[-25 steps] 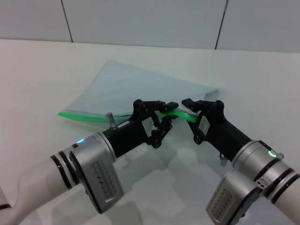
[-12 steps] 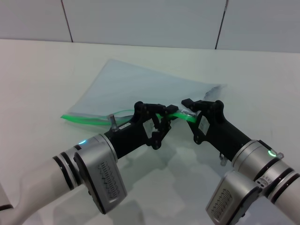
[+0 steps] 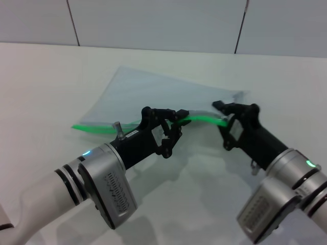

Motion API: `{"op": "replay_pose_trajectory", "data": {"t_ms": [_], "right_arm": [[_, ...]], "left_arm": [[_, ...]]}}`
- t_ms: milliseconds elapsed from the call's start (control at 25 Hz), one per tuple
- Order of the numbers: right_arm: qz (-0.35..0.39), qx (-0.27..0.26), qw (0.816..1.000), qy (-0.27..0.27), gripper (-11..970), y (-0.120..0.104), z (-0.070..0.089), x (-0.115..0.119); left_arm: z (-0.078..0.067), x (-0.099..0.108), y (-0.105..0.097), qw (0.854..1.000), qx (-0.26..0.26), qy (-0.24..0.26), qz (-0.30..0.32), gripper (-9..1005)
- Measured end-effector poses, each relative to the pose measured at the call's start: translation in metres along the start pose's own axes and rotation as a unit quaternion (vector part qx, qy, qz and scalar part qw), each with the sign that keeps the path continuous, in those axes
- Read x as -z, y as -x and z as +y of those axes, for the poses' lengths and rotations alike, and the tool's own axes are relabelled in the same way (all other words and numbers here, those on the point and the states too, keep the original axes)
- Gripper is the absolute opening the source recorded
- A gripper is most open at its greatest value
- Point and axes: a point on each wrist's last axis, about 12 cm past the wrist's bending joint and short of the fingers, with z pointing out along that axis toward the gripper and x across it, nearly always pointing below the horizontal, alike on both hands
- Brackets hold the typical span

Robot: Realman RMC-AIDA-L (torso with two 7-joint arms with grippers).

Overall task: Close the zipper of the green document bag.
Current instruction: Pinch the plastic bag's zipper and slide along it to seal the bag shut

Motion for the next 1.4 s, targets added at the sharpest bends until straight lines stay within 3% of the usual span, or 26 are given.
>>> {"op": "replay_pose_trajectory", "data": {"t_ms": [880, 1400], "right_arm": [[0.126, -0.056, 0.987, -0.085, 52, -0.074, -0.022, 0.039], [0.161, -0.055, 0.980, -0.107, 60, -0.089, -0.026, 0.052]], "left_arm": [[0.002, 0.009, -0.008, 0.999, 0.013, 0.028, 0.030, 116], [0.008, 0.011, -0.012, 0.996, 0.022, 0.065, 0.052, 131]]}}
